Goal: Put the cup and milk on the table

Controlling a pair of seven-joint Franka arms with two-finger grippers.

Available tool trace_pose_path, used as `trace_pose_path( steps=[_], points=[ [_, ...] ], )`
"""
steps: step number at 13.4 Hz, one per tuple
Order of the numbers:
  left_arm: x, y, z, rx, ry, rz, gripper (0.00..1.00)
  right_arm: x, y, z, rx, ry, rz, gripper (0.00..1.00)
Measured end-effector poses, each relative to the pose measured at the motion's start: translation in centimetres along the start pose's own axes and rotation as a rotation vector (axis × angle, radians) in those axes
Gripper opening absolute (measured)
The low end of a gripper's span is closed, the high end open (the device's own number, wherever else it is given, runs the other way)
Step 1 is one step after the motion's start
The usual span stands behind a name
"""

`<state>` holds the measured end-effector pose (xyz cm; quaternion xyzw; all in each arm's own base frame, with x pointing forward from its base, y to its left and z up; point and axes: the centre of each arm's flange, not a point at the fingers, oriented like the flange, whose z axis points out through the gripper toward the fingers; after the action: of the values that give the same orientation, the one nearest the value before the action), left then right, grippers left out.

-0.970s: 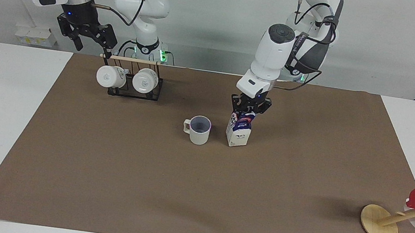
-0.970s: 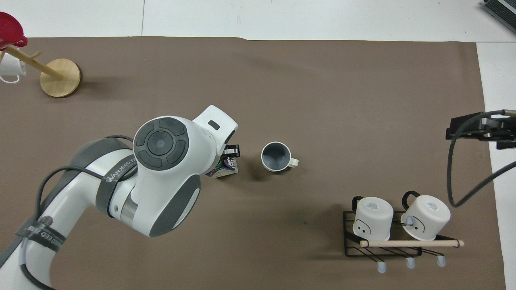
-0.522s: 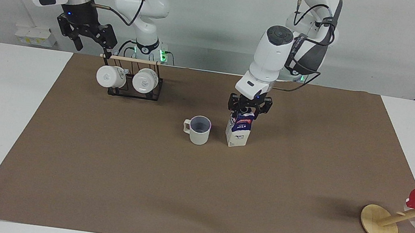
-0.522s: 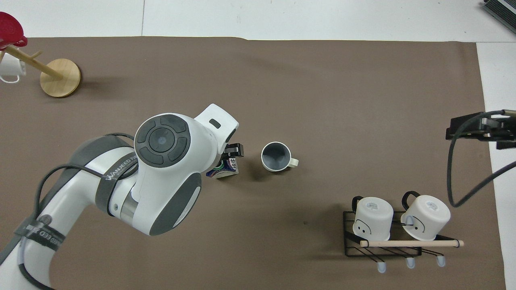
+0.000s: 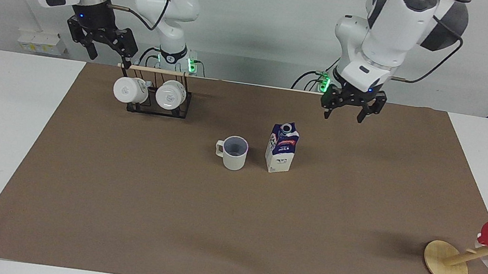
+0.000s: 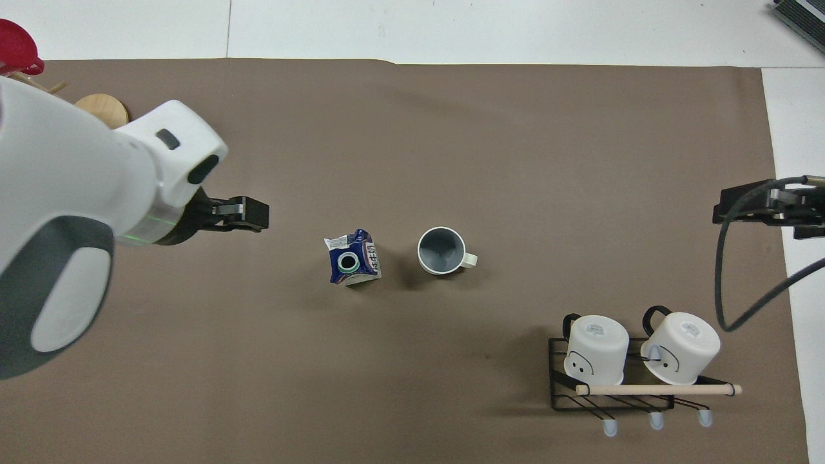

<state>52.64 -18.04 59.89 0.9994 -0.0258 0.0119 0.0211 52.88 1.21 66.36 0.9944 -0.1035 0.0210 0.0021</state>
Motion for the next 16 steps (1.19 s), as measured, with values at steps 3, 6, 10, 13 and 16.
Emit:
trace_pose_path(
  steps=[3,6,10,13,16],
  points=[
    [0.0,-6.4,-1.7,0.004,-0.017,0.033,1.00,0.0,0.0,0.0,0.000,0.000,0.000,1.00],
    [-0.4,-8.7,-2.4,0.003,-0.020,0.055,1.00,0.0,0.0,0.0,0.000,0.000,0.000,1.00],
    [-0.3,-11.2,-2.5,0.008,-0.031,0.052,1.00,0.0,0.0,0.0,0.000,0.000,0.000,1.00],
    [-0.4,-13.1,-2.5,0.016,-0.044,0.067,1.00,0.0,0.0,0.0,0.000,0.000,0.000,1.00],
    [-0.5,-15.1,-2.5,0.013,-0.053,0.103,1.00,0.0,0.0,0.0,0.000,0.000,0.000,1.00]
  ],
)
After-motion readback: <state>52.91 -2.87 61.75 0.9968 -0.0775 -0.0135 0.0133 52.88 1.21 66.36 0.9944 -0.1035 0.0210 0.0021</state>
